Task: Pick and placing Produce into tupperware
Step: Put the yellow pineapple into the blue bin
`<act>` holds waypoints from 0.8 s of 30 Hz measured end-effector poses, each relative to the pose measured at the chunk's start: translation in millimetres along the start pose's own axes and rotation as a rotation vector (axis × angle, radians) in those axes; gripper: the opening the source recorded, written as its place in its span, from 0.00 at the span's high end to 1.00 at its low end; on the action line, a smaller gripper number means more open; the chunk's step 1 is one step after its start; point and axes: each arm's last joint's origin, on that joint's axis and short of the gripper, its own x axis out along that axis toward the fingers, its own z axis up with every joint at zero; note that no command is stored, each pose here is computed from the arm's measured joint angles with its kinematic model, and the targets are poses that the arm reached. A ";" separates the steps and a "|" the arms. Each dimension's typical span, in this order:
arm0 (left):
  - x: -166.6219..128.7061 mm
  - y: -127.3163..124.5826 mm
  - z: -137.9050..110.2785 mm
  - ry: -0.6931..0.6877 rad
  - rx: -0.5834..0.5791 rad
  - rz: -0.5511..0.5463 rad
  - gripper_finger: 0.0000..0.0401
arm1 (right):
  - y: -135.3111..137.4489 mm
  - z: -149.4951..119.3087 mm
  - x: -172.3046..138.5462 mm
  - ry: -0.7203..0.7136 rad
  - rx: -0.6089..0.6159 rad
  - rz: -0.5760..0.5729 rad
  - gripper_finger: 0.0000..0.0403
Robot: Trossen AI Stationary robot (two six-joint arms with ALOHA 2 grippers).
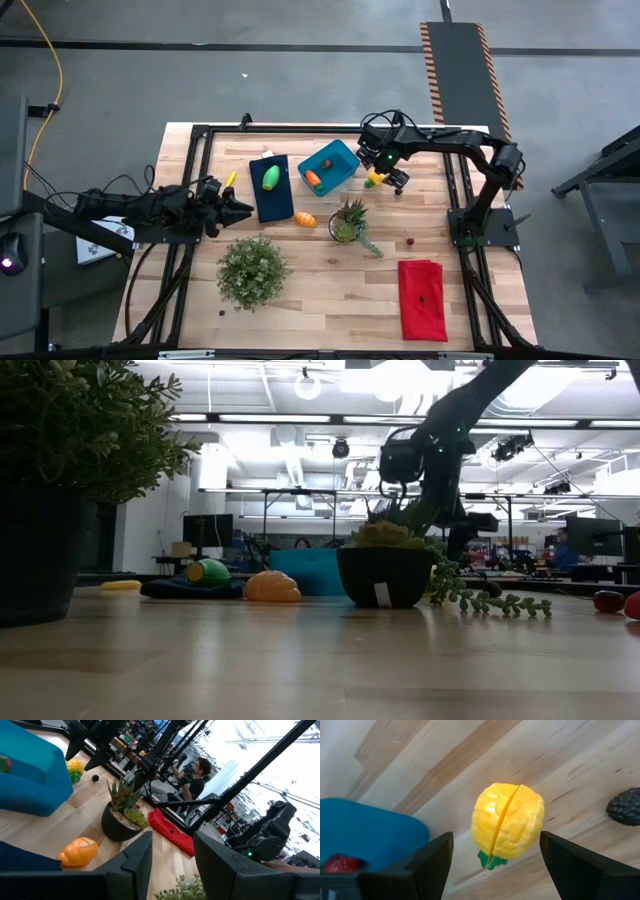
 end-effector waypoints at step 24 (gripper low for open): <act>0.5 0.3 -0.3 0.004 0.000 0.005 0.67 | -1.3 6.9 6.7 -0.020 0.017 -0.045 0.29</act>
